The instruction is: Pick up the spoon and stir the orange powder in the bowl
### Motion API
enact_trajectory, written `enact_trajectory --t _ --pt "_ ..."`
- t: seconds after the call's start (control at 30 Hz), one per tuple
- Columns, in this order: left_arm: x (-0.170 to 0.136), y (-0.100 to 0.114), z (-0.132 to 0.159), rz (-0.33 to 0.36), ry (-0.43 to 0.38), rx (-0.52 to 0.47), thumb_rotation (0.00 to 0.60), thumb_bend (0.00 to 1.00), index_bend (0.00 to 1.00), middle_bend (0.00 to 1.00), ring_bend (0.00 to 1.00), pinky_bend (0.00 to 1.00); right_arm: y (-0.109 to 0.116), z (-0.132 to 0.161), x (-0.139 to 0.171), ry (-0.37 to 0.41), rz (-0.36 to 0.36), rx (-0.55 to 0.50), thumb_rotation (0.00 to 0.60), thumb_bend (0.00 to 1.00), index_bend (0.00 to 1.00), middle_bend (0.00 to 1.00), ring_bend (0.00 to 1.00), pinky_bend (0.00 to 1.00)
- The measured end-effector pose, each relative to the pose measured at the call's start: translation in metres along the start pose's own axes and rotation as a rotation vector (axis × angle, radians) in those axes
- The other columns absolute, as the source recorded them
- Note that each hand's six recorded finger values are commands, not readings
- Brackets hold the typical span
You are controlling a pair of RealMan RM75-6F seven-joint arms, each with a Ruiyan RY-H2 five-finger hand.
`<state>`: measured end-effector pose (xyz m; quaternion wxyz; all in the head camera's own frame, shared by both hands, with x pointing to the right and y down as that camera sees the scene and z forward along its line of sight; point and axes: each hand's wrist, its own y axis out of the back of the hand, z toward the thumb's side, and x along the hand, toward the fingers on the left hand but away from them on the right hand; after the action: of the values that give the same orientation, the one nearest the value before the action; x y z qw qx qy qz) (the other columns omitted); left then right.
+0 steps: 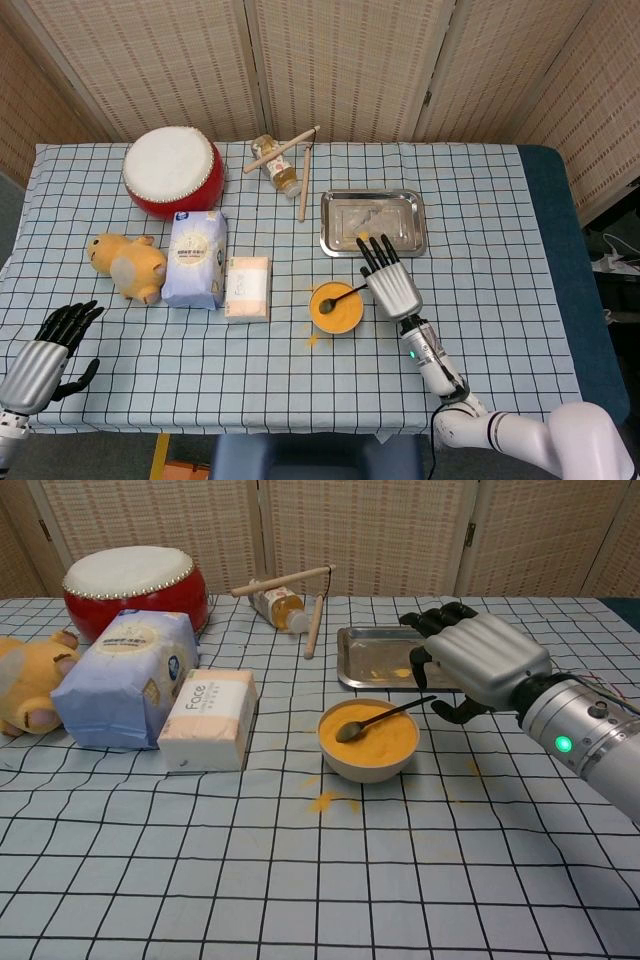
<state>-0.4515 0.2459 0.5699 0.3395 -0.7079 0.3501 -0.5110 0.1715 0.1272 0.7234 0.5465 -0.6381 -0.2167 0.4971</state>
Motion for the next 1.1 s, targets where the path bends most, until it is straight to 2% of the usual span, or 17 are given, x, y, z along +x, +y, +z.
enact_trajectory --t 0.63,1.1 --pt "0.0006 -0.0025 0.0014 -0.009 -0.003 0.011 0.6 0.44 0.0 0.0 0.0 0.07 -0.0042 0.0022 -0.0049 -0.009 -0.008 -0.027 0.6 0.29 0.56 0.02 0.0 0.0" --pt "0.0004 -0.0026 0.0014 -0.01 -0.002 0.01 0.6 0.44 0.0 0.0 0.0 0.07 -0.007 0.0009 -0.0055 -0.018 0.006 -0.022 0.6 0.29 0.55 0.02 0.0 0.0"
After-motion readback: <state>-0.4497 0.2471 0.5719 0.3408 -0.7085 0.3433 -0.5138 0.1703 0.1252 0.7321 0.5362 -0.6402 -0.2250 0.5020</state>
